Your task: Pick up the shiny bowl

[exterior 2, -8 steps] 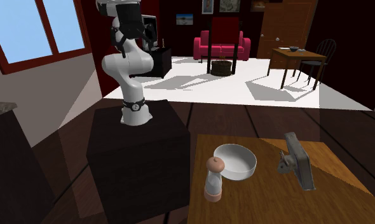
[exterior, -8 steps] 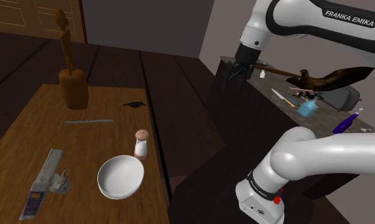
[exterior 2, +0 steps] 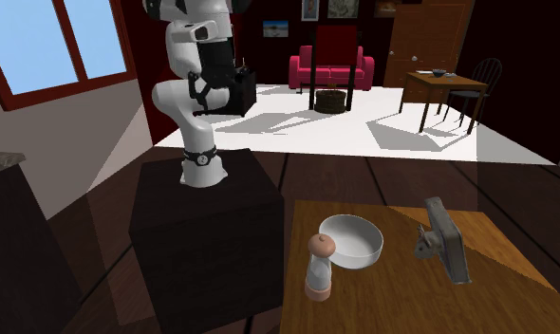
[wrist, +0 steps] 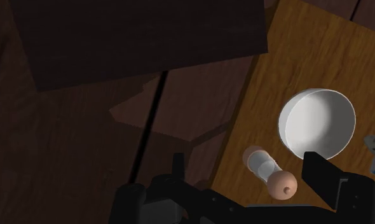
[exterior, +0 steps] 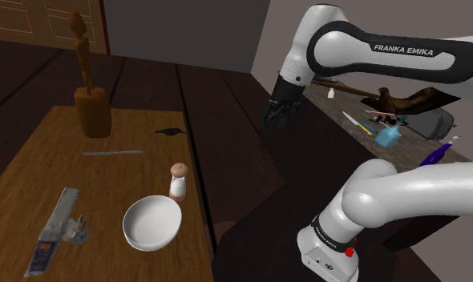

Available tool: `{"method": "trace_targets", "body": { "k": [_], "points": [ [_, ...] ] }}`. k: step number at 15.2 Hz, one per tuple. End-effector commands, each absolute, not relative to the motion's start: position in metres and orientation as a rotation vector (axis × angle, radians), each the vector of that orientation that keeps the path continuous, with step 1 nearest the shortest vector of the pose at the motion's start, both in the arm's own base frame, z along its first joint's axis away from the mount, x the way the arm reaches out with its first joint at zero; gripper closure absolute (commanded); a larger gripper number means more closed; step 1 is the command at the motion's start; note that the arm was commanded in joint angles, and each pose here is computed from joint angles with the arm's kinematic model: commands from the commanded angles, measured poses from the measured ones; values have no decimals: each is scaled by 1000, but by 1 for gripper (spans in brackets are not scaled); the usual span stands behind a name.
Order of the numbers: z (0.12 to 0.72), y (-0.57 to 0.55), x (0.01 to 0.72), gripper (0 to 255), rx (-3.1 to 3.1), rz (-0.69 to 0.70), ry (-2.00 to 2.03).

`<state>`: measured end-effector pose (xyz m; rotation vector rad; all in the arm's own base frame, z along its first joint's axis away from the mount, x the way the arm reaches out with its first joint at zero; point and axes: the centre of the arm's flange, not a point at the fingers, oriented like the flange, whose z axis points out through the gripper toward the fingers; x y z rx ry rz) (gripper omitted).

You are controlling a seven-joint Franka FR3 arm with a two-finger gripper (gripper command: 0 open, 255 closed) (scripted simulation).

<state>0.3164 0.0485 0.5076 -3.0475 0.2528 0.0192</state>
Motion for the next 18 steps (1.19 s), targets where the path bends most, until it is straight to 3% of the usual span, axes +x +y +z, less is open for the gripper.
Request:
{"method": "trace_targets", "body": {
  "k": [1,18],
  "points": [
    [488,61,323,0,-3044,16,256],
    [304,172,381,0,-3015,13,271]
  ]
}}
